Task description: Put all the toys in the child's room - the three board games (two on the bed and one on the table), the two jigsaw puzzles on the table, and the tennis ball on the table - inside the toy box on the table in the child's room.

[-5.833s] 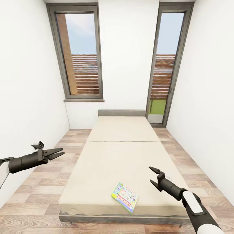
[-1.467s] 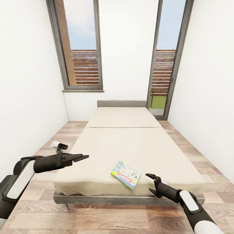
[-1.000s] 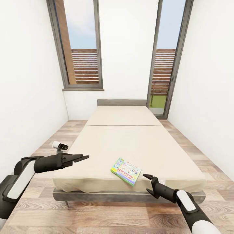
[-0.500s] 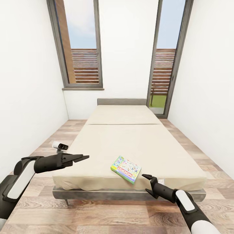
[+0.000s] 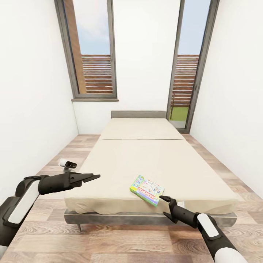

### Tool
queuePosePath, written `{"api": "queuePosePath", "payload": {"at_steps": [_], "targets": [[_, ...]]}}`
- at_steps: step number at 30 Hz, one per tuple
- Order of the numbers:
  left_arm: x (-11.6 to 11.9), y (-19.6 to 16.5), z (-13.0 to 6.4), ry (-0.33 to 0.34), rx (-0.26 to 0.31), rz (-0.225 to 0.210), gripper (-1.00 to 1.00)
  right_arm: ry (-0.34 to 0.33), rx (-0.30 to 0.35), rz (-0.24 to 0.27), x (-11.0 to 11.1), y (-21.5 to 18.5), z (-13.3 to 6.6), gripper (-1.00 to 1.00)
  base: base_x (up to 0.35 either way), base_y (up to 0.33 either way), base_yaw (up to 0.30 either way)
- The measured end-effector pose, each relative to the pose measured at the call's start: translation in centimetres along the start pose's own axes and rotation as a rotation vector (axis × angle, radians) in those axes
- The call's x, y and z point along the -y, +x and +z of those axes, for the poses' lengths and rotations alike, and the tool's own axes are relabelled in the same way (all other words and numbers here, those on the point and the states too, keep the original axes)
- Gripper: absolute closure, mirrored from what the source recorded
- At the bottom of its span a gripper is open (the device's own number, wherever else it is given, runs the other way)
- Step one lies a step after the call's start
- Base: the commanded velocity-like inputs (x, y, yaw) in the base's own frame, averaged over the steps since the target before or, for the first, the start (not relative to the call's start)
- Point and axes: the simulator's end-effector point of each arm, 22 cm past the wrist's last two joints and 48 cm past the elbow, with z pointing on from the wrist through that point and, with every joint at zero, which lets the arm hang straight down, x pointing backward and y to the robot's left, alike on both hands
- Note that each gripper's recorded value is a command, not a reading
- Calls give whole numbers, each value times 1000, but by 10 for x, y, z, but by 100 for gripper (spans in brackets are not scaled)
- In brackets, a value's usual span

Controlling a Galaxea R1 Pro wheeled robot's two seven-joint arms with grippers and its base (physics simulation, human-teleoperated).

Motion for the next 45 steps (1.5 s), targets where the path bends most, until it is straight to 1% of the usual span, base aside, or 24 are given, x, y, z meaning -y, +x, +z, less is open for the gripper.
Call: {"api": "queuePosePath", "payload": {"at_steps": [19,27,43,44,45], "targets": [[0,0,0,0,1,0,-100,0,0,0,0,0,0,-100,0,75,0],[0,1,1,2,-1,-1,-100,0,0,0,0,0,0,-100,109,78,0],[0,1,1,2,-2,-1,-100,0,0,0,0,0,0,-100,13,9,0],[0,1,1,2,-2,-1,-100,0,0,0,0,0,0,100,0,0,0],[0,1,1,2,-2,-1,-100,0,0,0,0,0,0,100,0,0,0]]}}
